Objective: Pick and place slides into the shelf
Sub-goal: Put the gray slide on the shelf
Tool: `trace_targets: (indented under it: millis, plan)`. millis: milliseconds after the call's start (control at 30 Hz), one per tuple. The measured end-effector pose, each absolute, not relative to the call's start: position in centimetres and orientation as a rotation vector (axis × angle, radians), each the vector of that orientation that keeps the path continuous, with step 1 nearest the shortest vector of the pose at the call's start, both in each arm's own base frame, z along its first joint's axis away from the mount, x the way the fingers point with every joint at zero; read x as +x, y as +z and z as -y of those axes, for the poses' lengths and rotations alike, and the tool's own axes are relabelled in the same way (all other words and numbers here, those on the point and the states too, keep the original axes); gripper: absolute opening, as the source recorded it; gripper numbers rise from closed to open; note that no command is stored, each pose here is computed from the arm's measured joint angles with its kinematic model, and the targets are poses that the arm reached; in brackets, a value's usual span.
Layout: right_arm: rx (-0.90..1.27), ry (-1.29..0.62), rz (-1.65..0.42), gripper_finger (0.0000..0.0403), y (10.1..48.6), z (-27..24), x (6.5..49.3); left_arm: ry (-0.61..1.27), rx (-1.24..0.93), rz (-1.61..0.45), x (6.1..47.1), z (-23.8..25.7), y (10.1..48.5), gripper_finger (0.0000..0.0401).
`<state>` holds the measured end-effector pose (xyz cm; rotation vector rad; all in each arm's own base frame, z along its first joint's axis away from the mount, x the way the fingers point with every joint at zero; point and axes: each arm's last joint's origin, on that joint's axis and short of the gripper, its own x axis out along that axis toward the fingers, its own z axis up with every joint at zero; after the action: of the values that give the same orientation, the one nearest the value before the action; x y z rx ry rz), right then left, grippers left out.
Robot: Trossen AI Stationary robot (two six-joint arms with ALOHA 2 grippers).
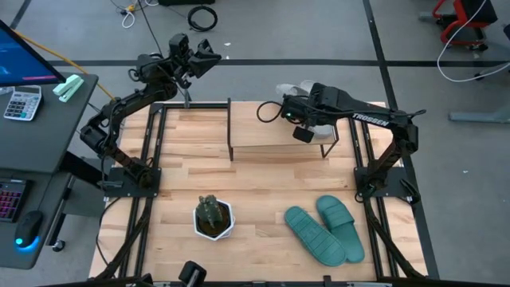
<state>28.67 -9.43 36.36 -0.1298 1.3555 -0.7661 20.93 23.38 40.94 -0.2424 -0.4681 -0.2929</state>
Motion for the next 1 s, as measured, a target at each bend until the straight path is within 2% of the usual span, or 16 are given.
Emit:
trace_targets:
  millis: [567,1000]
  plan:
    - [-0.259,-0.820,-1.354,0.0055,36.6,10.1,28.7,-0.298,-0.227,0.468,21.2,-23.2,40.9,0.0078]
    - [-0.237,-0.816,-1.371,0.0055,36.1,11.3,28.5,-0.304,-0.226,0.465,21.3,-23.1,40.9,0.0074]
